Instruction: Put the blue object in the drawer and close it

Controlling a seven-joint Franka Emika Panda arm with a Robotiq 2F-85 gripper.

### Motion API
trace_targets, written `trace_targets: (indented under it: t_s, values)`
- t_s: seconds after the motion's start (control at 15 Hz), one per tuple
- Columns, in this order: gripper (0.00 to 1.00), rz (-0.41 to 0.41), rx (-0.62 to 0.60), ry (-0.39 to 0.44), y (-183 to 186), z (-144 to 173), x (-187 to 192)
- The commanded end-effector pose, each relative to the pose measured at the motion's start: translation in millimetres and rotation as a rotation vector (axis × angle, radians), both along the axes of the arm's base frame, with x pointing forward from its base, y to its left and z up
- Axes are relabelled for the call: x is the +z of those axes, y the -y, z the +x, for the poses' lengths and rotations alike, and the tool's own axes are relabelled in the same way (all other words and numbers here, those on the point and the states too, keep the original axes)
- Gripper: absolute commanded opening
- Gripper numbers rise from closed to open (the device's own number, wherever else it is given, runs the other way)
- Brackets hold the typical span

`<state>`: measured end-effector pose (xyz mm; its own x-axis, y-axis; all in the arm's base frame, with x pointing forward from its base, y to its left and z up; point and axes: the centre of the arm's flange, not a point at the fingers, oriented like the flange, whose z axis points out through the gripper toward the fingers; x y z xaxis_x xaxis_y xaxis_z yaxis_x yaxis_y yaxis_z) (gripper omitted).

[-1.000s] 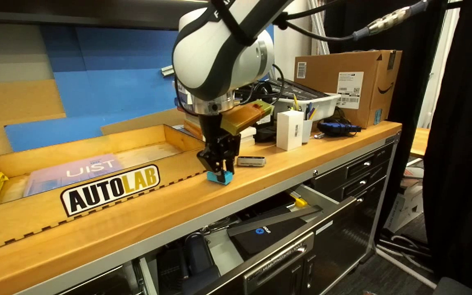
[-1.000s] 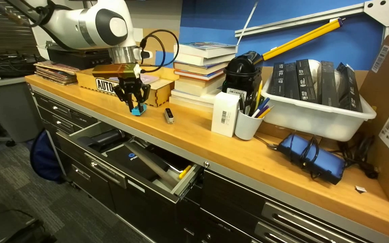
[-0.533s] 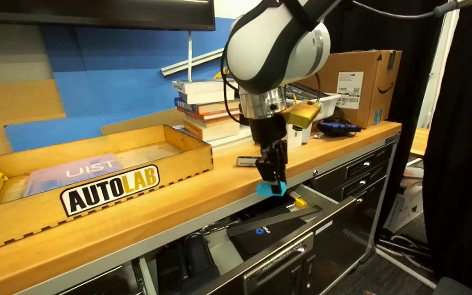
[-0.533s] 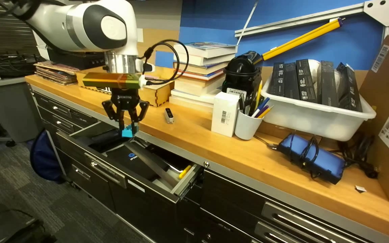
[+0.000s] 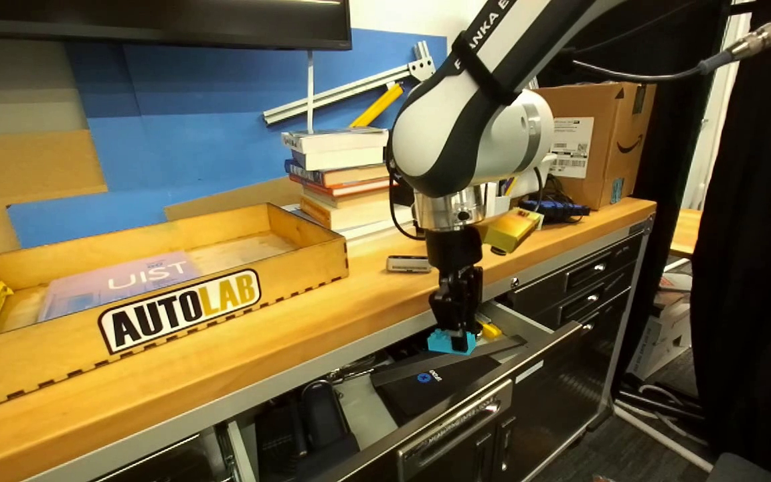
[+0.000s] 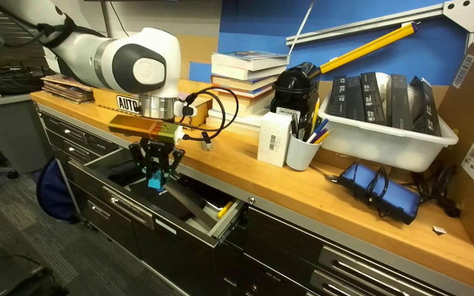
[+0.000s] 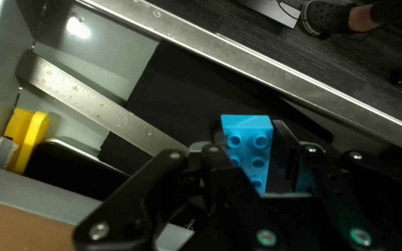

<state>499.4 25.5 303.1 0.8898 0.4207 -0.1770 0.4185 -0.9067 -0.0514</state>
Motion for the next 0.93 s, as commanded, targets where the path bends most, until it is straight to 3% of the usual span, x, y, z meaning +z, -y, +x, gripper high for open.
trace_targets:
  t_s: [0.0,0.27,0.53,0.87]
  values:
    - [0.67,0.036,-0.043,0.034,4,-9,0]
    - [0.99,-0.004,-0.041,0.009,29,-59,9]
    - [1.0,-0.005,-0.126,-0.055,59,-94,-7]
    - [1.0,-0.076,-0.254,-0.182,55,-74,-57]
